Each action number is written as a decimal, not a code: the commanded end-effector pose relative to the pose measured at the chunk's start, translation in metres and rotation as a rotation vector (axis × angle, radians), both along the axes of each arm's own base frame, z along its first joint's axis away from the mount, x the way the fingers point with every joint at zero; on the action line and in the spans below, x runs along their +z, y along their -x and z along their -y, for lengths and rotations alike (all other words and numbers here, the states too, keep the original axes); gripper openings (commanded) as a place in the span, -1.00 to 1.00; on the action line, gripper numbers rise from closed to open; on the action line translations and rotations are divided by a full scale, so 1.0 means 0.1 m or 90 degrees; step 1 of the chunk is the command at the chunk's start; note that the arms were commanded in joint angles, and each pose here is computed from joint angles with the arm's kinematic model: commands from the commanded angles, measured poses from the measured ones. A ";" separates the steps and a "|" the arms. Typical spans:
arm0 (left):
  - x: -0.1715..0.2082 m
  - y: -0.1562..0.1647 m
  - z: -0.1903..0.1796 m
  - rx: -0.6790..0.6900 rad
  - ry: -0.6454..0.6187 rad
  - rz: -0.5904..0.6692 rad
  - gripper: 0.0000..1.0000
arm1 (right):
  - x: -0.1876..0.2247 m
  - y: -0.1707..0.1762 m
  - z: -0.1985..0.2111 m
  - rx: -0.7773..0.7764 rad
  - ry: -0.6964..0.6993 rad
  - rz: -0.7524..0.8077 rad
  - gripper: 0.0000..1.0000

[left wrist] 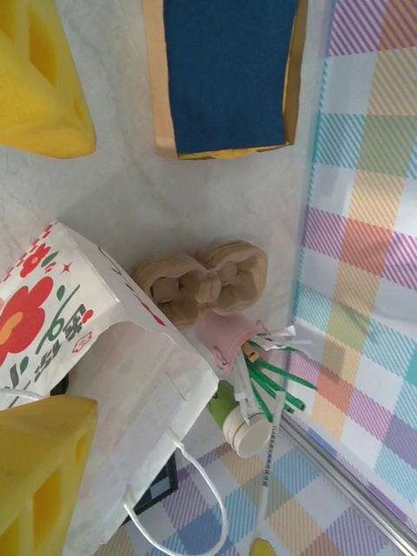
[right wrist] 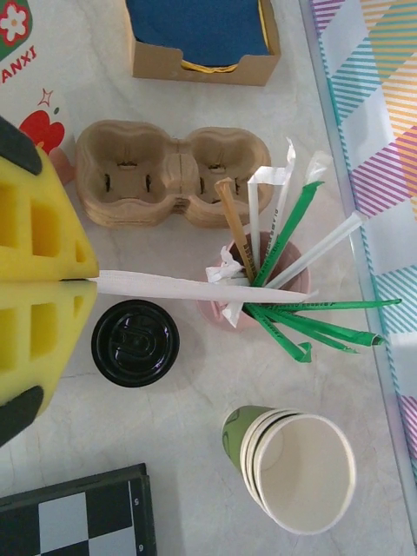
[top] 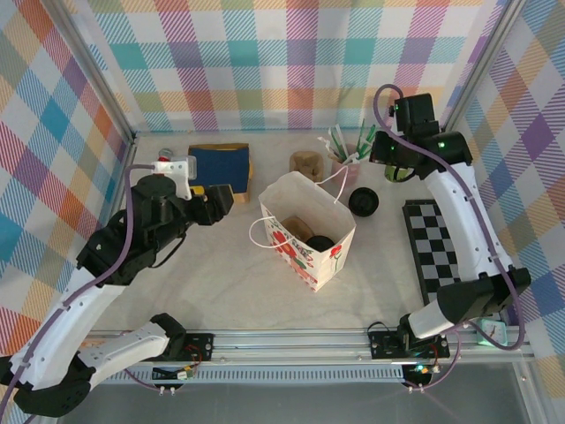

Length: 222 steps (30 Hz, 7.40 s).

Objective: Pack the takeout coffee

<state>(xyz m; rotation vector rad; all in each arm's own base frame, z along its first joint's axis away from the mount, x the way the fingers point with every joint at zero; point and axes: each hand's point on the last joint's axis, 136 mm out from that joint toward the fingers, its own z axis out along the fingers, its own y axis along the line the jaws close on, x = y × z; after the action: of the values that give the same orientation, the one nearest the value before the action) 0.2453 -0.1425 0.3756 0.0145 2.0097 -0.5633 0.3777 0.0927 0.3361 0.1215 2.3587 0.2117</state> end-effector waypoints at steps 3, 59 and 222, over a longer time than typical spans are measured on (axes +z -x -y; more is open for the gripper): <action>0.07 0.01 -0.06 0.010 0.012 0.035 0.45 | 0.29 0.11 -0.01 -0.001 0.008 0.042 -1.00; -0.14 0.11 -0.22 0.035 -0.012 0.022 0.45 | 1.03 1.08 -0.89 0.272 -0.023 0.096 -1.00; -0.42 0.07 -0.02 -0.003 0.012 -0.017 0.45 | -0.76 0.74 -2.13 0.428 0.227 -0.232 -1.00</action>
<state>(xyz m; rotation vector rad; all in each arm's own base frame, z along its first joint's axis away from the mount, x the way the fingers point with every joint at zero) 0.2385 -0.1397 0.3316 0.0059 2.0463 -0.5685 0.3051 0.2959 0.2591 -0.8634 2.6883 0.0495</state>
